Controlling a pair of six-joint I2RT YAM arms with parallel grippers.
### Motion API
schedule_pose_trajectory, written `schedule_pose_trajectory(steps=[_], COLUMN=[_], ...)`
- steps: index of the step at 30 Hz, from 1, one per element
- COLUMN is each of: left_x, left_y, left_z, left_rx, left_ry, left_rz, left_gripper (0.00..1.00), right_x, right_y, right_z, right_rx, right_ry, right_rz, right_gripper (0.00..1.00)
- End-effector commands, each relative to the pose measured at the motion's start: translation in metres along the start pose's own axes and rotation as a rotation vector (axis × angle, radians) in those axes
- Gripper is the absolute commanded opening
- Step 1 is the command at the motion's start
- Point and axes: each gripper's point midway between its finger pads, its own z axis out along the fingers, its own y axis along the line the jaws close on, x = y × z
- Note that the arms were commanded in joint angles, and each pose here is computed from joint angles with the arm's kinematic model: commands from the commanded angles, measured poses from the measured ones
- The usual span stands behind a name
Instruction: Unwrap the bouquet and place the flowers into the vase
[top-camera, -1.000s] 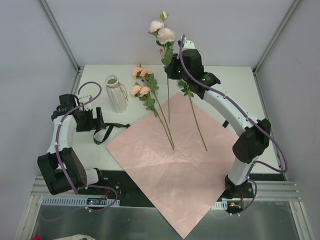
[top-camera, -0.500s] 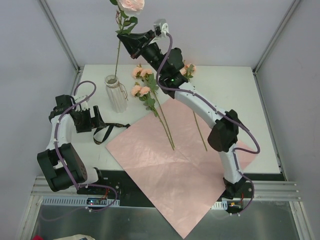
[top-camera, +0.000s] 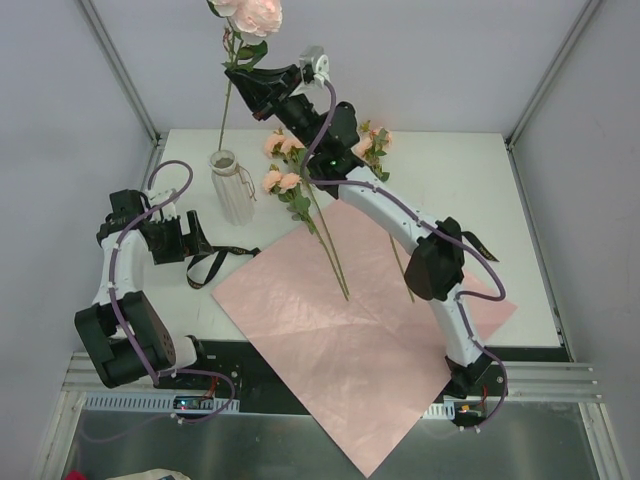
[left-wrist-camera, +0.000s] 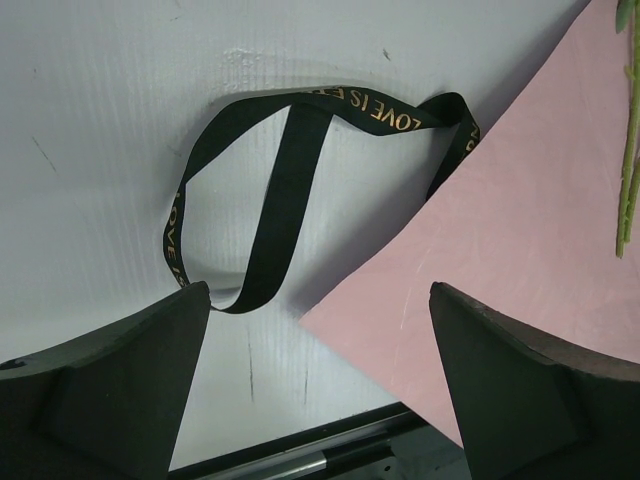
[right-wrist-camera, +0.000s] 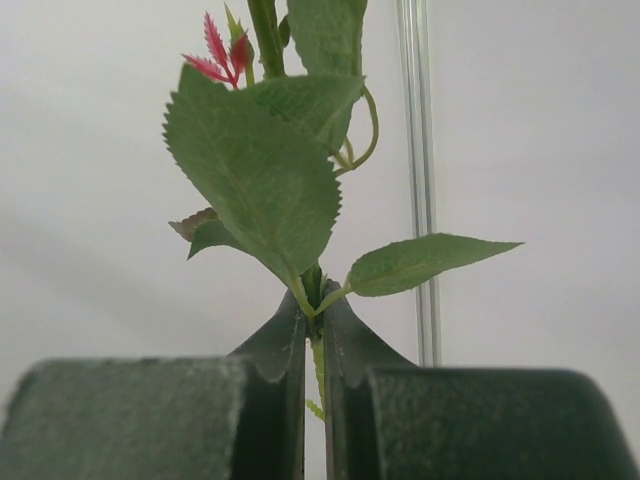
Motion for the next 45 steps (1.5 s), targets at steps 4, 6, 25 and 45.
schedule_pose_trajectory(steps=[4,6,25,45], left_x=[0.002,0.003,-0.003,-0.009], left_y=[-0.009,-0.01,-0.015,-0.017], left_z=[-0.012,-0.014,-0.025,-0.047], left_rx=[0.027,0.025,0.019,-0.041], left_ry=[-0.023,-0.028,-0.065,-0.11], left_rz=[0.038,0.046,0.066,0.133], left_gripper=[0.91,0.92,0.99,0.99], right_x=[0.01,0.022,0.109,0.109], right_y=[-0.007,-0.011,-0.015,-0.071], right_z=[0.0,-0.002,-0.049,-0.259], right_rx=[-0.012,-0.006,0.061,0.422], right_ry=[-0.051,-0.033,0.438,0.932], right_rz=[-0.031,-0.024,0.021,0.53], right_gripper=[0.0,0.01,0.53,0.96])
